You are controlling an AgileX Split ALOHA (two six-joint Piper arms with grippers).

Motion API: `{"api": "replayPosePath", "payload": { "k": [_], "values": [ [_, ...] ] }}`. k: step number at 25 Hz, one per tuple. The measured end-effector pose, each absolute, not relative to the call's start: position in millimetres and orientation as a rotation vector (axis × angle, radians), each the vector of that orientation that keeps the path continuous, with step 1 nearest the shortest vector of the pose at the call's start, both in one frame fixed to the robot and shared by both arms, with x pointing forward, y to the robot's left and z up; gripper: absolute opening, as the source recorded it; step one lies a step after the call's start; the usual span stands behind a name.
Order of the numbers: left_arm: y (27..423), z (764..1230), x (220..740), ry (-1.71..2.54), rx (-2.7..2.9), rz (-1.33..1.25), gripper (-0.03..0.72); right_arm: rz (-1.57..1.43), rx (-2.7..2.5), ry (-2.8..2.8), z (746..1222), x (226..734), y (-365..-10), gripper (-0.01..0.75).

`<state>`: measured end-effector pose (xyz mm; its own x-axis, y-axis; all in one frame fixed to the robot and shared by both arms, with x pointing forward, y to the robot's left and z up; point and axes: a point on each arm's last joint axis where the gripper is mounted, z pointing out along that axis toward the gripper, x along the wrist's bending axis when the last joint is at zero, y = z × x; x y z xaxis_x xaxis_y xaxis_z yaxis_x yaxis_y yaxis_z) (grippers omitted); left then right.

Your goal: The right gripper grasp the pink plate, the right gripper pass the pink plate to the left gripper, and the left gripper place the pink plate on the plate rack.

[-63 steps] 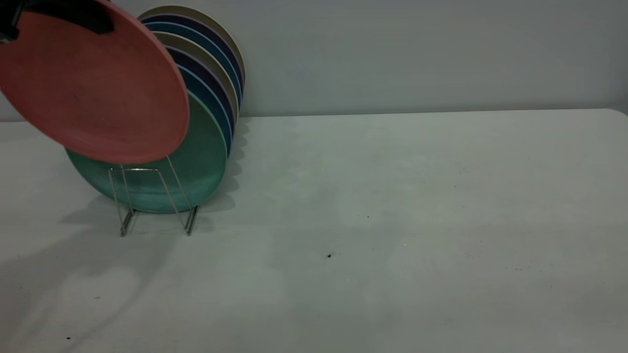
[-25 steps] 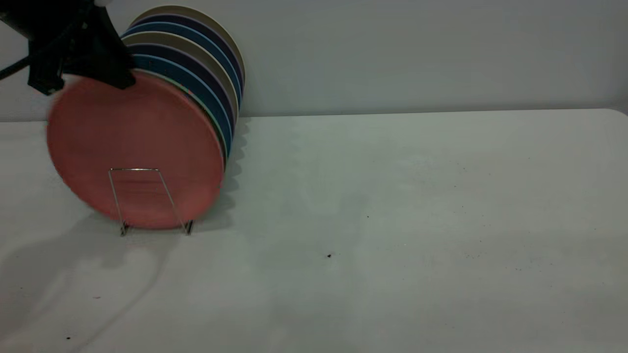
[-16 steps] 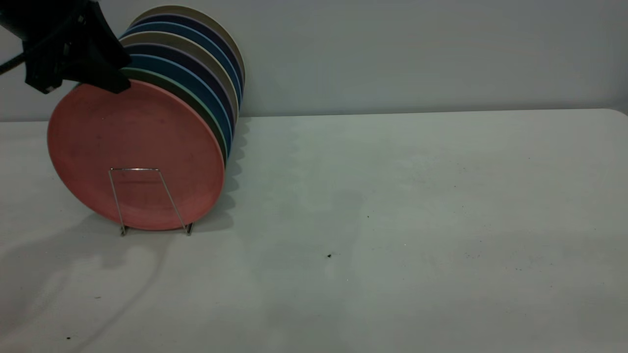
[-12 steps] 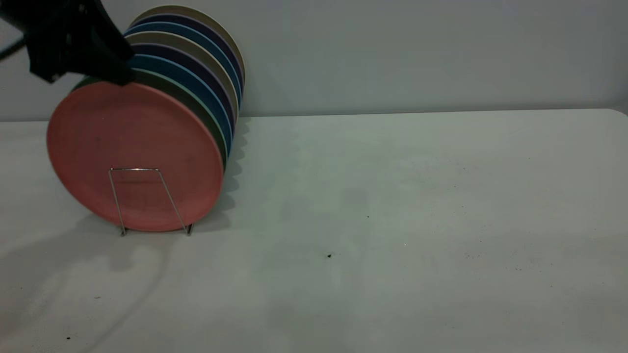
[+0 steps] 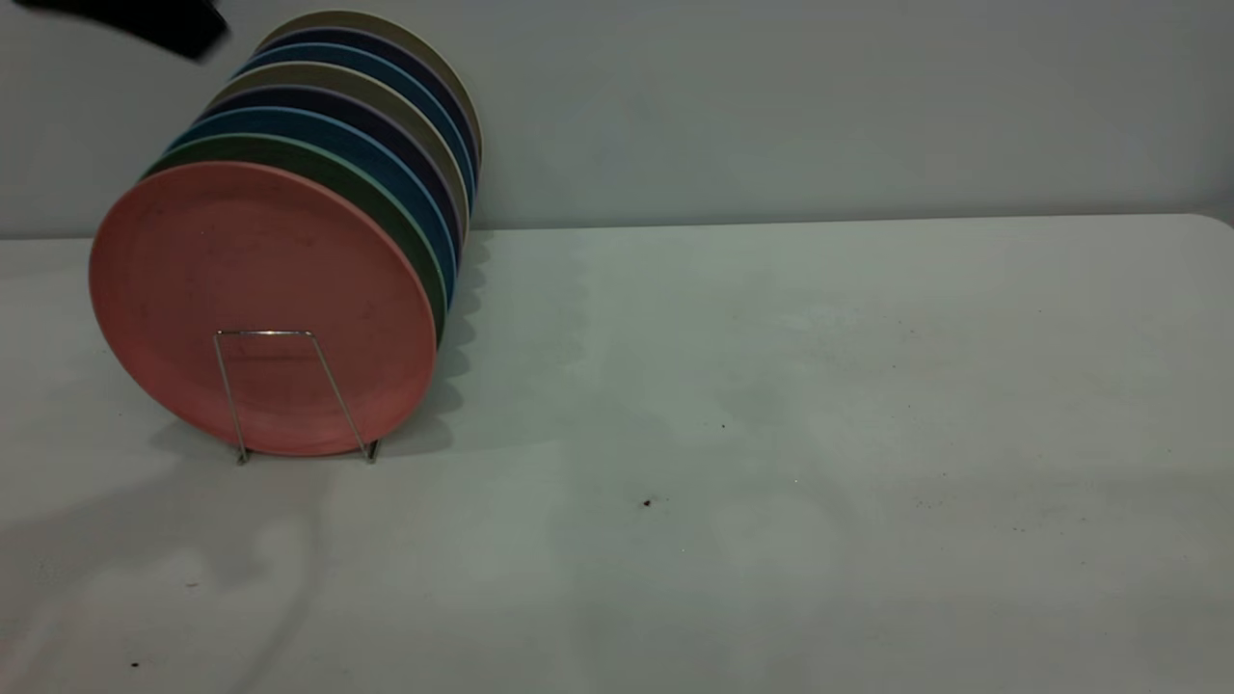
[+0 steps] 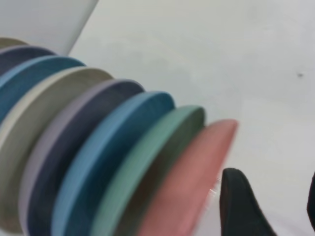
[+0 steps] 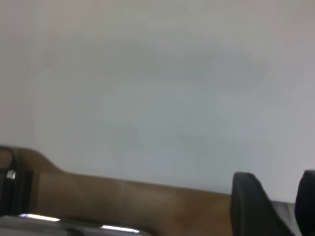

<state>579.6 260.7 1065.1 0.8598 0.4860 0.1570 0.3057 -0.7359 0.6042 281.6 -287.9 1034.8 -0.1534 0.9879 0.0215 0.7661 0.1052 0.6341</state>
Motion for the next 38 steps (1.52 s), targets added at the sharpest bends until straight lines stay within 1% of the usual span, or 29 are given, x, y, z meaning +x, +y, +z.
{"api": "replayPosePath", "payload": {
  "k": [5,8,11,13,16,21,23,26,28,30,38],
  "values": [
    [267.2,1116.9,530.0,0.846,2.418,0.393,0.376,0.725,1.710,1.995,1033.7,280.8,-288.6,0.243],
    [274.7,1147.9,491.4,1.041,2.381,0.446,0.381,0.718,1.704,2.000,1033.5,280.5,-289.4,0.243],
    [282.4,1163.5,455.7,1.261,2.364,0.424,0.407,0.751,1.668,2.006,1034.6,276.6,-288.8,0.243],
    [287.4,1165.9,441.0,1.402,2.320,0.440,0.432,0.779,1.643,1.991,1035.7,272.3,-289.1,0.243],
    [291.9,1151.0,419.8,1.601,2.236,0.416,0.462,0.827,1.607,1.948,1037.6,264.0,-290.4,0.243],
    [293.3,1106.1,376.0,1.730,2.229,0.321,0.472,0.877,1.567,1.901,1038.9,254.9,-291.8,0.245],
    [293.2,1087.4,357.0,1.779,2.212,0.286,0.472,0.880,1.568,1.891,1038.9,253.8,-292.3,0.266],
    [293.0,1068.1,326.6,1.823,2.152,0.295,0.472,0.875,1.576,1.884,1038.8,253.8,-292.9,0.328],
    [293.1,1057.9,308.7,1.820,2.122,0.331,0.472,0.875,1.578,1.882,1038.8,253.8,-293.0,0.365],
    [293.6,1049.2,291.1,1.798,2.090,0.391,0.472,0.875,1.580,1.882,1038.8,253.8,-293.0,0.381],
    [294.6,1033.1,249.7,1.710,1.904,0.611,0.472,0.874,1.580,1.882,1038.7,253.7,-293.0,0.388]
  ]
}}
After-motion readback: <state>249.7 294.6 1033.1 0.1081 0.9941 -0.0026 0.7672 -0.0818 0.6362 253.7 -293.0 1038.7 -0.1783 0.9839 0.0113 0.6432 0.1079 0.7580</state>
